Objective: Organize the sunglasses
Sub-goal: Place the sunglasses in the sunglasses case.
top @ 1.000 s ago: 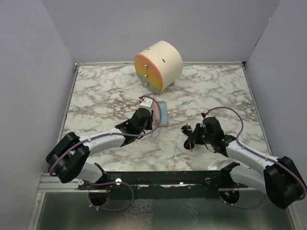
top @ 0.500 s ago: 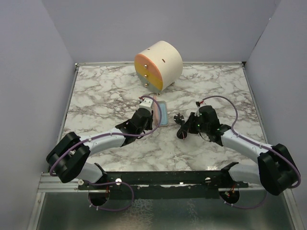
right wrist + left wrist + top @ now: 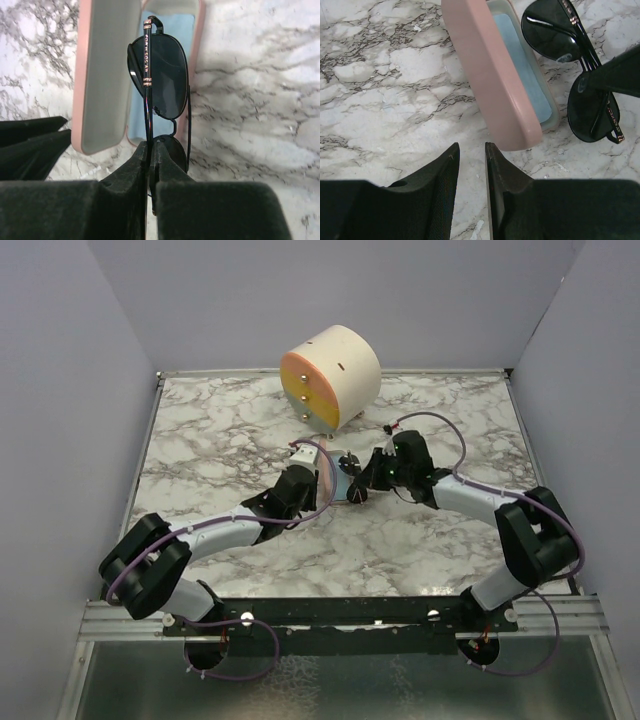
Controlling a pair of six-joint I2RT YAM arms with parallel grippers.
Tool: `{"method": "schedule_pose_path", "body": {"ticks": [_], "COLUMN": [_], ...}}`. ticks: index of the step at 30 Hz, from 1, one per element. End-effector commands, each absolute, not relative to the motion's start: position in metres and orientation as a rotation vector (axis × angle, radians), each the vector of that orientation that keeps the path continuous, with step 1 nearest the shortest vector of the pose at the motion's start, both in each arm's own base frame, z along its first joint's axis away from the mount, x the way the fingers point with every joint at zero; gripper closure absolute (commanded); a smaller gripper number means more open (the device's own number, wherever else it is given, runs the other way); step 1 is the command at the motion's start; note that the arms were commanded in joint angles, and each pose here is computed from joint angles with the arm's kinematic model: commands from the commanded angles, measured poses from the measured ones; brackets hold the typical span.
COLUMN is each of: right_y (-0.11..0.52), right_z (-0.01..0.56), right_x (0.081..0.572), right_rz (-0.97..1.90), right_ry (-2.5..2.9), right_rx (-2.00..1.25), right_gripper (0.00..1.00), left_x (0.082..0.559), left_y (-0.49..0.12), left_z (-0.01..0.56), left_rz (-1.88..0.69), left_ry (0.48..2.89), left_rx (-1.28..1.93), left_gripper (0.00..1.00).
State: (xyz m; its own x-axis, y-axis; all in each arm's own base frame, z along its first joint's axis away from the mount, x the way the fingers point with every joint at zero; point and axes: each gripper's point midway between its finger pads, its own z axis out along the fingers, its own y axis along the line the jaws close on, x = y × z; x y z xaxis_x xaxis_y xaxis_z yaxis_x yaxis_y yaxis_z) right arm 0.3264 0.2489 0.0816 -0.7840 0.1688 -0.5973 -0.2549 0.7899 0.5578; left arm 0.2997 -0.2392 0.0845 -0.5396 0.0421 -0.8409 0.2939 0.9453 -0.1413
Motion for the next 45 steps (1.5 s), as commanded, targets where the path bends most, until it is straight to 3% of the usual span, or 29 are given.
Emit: {"method": "schedule_pose_path", "body": {"ticks": [1, 45], "right_y": [0.267, 0.308], "right_z": [0.105, 0.061], "right_x": [0.35, 0.371], "right_rz": [0.907, 0.891], "right_ry": [2.23, 2.283], "right_rx": [-0.129, -0.114], "right_gripper": [0.99, 0.99], "left_x": [0.306, 0.304], "left_y": [-0.237, -0.249], "left_z": [0.082, 0.075], "left_rz": [-0.312, -0.381], "left_ry": [2.119, 2.134], "left_rx": [0.218, 0.233], "left_gripper": [0.7, 0.74]}}
